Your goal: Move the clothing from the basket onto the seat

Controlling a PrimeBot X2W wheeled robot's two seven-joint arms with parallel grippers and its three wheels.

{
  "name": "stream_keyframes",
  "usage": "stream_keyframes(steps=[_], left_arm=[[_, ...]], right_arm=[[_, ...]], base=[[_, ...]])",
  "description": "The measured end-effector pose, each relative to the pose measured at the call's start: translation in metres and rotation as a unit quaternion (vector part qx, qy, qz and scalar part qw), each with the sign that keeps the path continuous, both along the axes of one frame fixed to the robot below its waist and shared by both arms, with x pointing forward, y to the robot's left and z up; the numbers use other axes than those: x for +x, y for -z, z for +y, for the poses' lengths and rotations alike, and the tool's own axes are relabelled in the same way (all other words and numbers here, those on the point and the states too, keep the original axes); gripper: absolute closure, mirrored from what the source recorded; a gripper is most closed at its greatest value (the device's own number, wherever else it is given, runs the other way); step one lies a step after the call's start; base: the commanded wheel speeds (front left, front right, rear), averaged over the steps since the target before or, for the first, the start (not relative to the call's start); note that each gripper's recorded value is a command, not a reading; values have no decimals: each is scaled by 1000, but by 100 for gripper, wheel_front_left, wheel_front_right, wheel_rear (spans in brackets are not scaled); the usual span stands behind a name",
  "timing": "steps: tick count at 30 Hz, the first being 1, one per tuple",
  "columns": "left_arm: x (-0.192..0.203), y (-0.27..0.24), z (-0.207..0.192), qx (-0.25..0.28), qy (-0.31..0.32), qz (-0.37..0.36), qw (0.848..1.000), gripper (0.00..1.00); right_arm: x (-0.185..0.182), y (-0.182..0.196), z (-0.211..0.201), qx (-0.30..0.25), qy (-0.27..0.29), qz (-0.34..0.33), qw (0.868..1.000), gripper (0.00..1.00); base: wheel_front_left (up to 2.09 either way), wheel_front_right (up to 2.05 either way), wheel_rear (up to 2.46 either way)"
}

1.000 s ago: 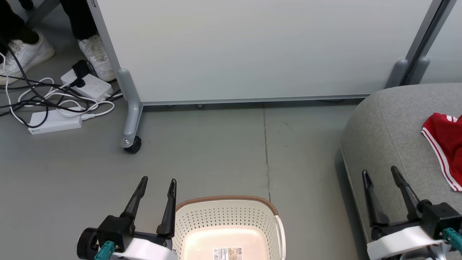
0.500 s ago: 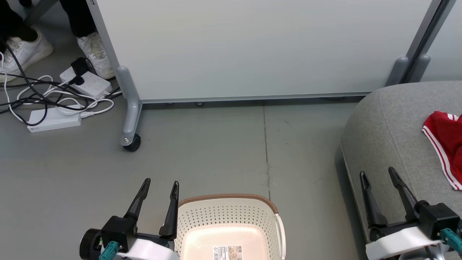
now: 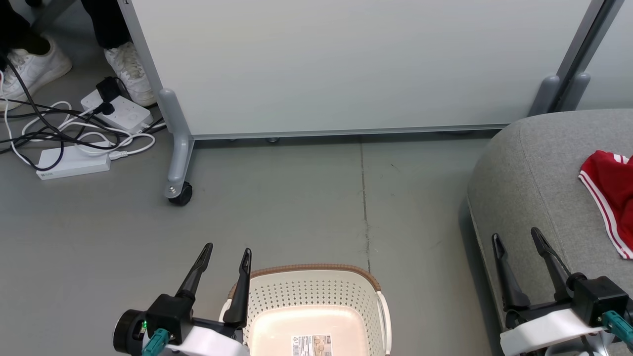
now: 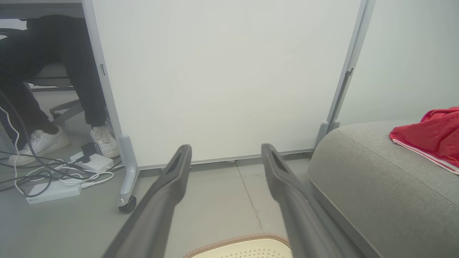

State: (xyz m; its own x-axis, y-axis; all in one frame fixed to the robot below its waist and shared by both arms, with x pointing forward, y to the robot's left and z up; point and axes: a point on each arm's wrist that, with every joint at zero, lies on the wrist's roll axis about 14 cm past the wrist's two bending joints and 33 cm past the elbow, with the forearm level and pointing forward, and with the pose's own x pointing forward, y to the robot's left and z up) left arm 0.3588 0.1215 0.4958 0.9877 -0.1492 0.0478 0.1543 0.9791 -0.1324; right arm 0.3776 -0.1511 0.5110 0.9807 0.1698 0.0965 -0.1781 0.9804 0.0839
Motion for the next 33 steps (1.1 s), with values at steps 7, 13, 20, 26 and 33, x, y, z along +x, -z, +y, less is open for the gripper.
stream_keyframes(steps=[7,13,20,26,33], left_arm=[[0,6,2,-5,-1,10,1000,0],[0,9,3,-17,5,16,1000,0],[0,10,6,-27,3,18,999,0],[0,9,11,-40,-3,18,999,0],[-11,30,11,-41,-6,51,998,100]], right_arm=[[0,0,0,1,1,0,1000,0],[0,-1,0,2,1,-1,1000,0],[0,-2,0,3,2,-2,1000,0],[-1,-2,1,4,1,-2,1000,0],[-8,18,2,7,3,30,1000,100]], base=[[0,0,0],[0,0,0],[0,0,0],[0,0,0],[0,0,0]])
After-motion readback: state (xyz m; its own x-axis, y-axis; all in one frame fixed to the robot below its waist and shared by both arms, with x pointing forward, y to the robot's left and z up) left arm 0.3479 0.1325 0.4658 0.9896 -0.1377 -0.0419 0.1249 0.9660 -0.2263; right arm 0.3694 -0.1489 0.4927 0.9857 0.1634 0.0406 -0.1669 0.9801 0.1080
